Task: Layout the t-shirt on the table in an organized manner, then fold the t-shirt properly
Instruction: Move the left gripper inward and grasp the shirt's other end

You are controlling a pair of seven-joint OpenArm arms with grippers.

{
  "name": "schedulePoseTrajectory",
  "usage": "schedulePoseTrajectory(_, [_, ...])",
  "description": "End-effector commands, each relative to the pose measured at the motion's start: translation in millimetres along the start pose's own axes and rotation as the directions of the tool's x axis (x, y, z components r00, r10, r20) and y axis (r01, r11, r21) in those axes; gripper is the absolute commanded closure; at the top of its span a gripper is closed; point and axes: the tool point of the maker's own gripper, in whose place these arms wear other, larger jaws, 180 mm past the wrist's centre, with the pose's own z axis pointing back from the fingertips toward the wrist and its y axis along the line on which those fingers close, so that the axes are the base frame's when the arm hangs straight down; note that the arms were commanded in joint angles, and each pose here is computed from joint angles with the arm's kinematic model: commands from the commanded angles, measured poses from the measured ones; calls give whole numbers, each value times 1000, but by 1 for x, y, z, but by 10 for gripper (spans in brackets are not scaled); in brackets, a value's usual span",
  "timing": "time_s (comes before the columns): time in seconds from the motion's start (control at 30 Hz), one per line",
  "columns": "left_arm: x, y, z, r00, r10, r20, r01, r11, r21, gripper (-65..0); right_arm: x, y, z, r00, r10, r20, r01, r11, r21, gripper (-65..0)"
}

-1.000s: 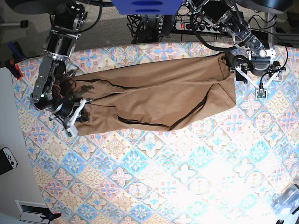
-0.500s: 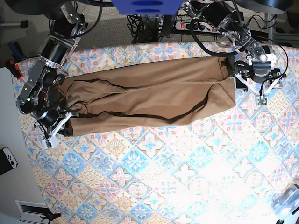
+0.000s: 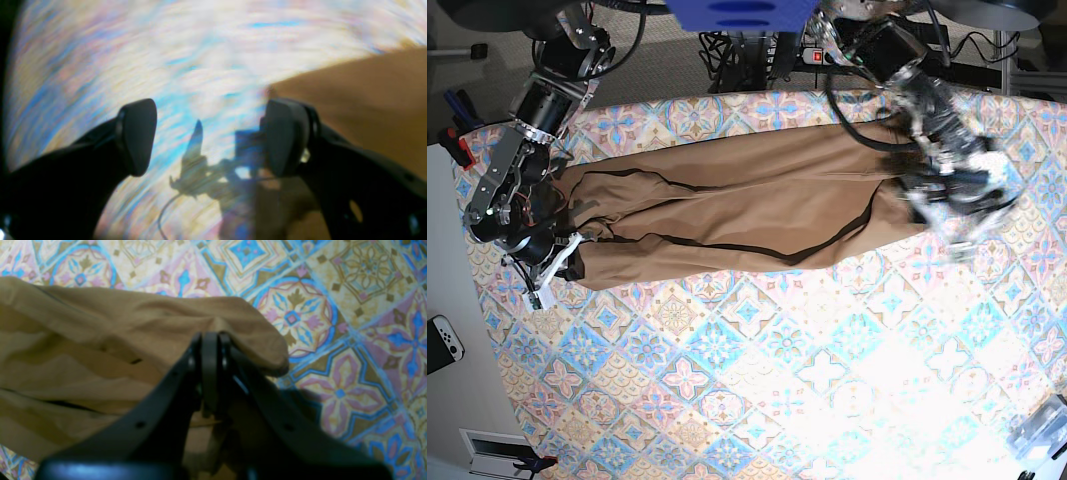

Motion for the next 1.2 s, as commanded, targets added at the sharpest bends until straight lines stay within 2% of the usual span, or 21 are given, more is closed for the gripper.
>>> schedulePoseTrajectory(0.0, [13,-7,-1,999,-38,29,38,999,-7,-497,21,-5,7,998,18,62,-17,1000,-9,0])
schedulePoseTrajectory(0.13, [17,-52,-22,978,-208,-7,206,973,-107,-497,22,-6,7,998,18,68,-17,1000,-11,0])
schedulePoseTrajectory(0.2, [19,-59,-30,969,-245,-15,242,962,-127,-497,21,-6,7,998,17,64,-16,1000,-12,0])
schedulePoseTrajectory(0.4, [9,-64,-57,958,-276,-82,257,948,-186,-497,21,-7,8,998,14,66,-13,1000,-15,0])
schedulePoseTrajectory(0.5, [7,-59,-61,955,-283,-93,262,947,-186,-497,21,-7,8,998,14,66,-13,1000,-15,0])
schedulePoseTrajectory(0.63, [18,-50,-54,958,-278,-64,267,952,-149,-497,24,-7,8,997,15,72,-14,1000,-16,0])
schedulePoseTrajectory(0.77, [32,-37,-32,962,-272,-4,271,959,-80,-497,21,4,2,997,-2,75,2,1000,11,0])
schedulePoseTrajectory(0.87, [33,-39,-19,965,-261,21,262,963,-62,-497,21,6,1,997,-5,75,4,1000,15,0])
schedulePoseTrajectory(1.17, [-18,-59,-37,954,-283,-99,266,951,-156,-496,20,6,1,997,-5,73,4,1000,15,0])
